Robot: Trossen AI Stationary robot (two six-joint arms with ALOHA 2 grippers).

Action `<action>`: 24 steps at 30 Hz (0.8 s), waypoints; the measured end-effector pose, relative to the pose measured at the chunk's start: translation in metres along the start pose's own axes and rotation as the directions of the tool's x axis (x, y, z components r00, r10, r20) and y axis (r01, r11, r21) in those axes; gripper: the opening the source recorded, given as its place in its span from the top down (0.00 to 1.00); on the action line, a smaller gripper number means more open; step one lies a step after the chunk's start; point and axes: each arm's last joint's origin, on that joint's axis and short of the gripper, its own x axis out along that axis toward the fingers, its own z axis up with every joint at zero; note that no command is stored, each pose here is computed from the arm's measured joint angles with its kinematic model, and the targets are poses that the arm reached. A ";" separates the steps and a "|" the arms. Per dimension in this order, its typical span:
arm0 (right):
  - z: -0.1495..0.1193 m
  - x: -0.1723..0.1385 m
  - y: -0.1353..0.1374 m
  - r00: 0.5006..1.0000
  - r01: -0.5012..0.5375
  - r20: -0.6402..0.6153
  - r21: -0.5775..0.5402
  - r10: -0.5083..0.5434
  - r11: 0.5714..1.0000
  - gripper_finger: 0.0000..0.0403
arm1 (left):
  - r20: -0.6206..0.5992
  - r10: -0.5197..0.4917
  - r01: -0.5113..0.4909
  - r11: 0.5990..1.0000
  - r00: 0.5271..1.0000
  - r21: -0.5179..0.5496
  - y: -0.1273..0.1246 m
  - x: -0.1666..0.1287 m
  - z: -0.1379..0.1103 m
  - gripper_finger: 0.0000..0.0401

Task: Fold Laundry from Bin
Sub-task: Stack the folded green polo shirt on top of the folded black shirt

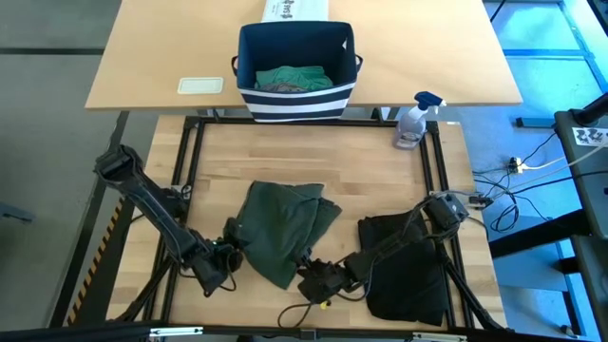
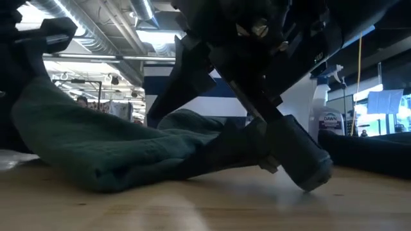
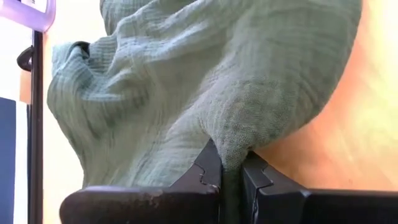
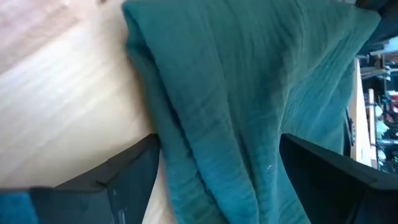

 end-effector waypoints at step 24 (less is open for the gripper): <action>0.016 -0.012 0.009 0.984 0.173 0.019 0.073 -0.175 0.982 0.76 | -0.037 -0.116 0.113 0.991 0.993 -0.072 0.005 -0.006 -0.004 0.99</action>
